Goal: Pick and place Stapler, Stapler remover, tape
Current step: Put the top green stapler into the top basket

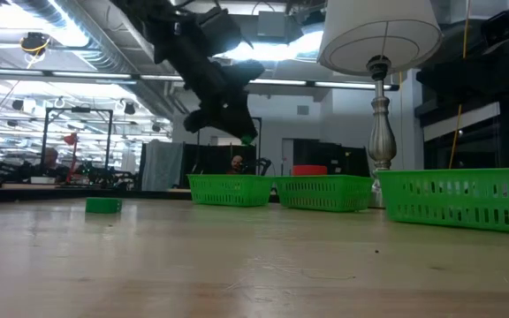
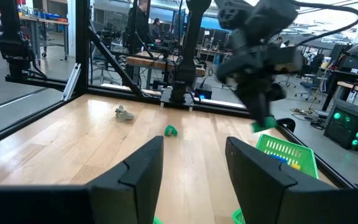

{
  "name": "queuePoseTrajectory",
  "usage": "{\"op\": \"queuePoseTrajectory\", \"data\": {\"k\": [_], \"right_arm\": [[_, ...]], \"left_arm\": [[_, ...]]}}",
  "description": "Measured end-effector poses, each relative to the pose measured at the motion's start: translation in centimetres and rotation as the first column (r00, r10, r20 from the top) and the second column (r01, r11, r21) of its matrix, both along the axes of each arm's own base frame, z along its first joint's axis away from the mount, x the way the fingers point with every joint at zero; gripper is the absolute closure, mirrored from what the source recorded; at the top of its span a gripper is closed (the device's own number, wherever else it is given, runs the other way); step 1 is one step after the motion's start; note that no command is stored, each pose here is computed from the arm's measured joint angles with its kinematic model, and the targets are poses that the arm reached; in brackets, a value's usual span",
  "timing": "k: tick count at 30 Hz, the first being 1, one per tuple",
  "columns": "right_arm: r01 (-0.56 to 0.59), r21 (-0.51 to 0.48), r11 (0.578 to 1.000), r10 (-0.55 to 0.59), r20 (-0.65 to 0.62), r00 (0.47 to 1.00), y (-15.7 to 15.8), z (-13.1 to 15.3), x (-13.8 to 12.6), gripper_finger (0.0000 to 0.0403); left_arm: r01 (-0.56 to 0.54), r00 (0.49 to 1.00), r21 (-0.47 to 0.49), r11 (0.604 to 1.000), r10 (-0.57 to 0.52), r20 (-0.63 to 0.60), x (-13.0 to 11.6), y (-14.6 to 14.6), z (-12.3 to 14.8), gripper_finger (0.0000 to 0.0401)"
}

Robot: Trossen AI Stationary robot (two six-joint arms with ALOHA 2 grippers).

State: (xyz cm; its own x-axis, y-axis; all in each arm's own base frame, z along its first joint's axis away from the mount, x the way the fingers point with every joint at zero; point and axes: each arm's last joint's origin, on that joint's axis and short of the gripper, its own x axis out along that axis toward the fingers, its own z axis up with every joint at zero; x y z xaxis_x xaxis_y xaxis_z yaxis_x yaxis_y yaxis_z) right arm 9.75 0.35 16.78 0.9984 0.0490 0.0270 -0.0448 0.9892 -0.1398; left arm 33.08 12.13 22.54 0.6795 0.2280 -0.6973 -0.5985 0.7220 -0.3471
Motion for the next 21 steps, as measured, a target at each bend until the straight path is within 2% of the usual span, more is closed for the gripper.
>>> {"op": "queuePoseTrajectory", "data": {"k": [7,12,21], "right_arm": [[0.000,0.000,1.000,0.000,0.000,1.000,0.0,0.0,0.0,0.0224],[0.000,0.000,1.000,0.000,0.000,1.000,0.0,0.0,0.0,0.0224],[0.000,0.000,1.000,0.000,0.000,1.000,0.0,0.0,0.0,0.0224]], "left_arm": [[-0.142,0.989,-0.011,0.990,0.143,0.035,-1.5,3.9,0.2,0.0335],[-0.214,0.976,-0.021,0.977,0.214,0.039,-2.7,6.1,0.2,0.0319],[-0.247,0.968,-0.007,0.969,0.247,0.048,-3.4,7.5,0.3,0.0267]]}}
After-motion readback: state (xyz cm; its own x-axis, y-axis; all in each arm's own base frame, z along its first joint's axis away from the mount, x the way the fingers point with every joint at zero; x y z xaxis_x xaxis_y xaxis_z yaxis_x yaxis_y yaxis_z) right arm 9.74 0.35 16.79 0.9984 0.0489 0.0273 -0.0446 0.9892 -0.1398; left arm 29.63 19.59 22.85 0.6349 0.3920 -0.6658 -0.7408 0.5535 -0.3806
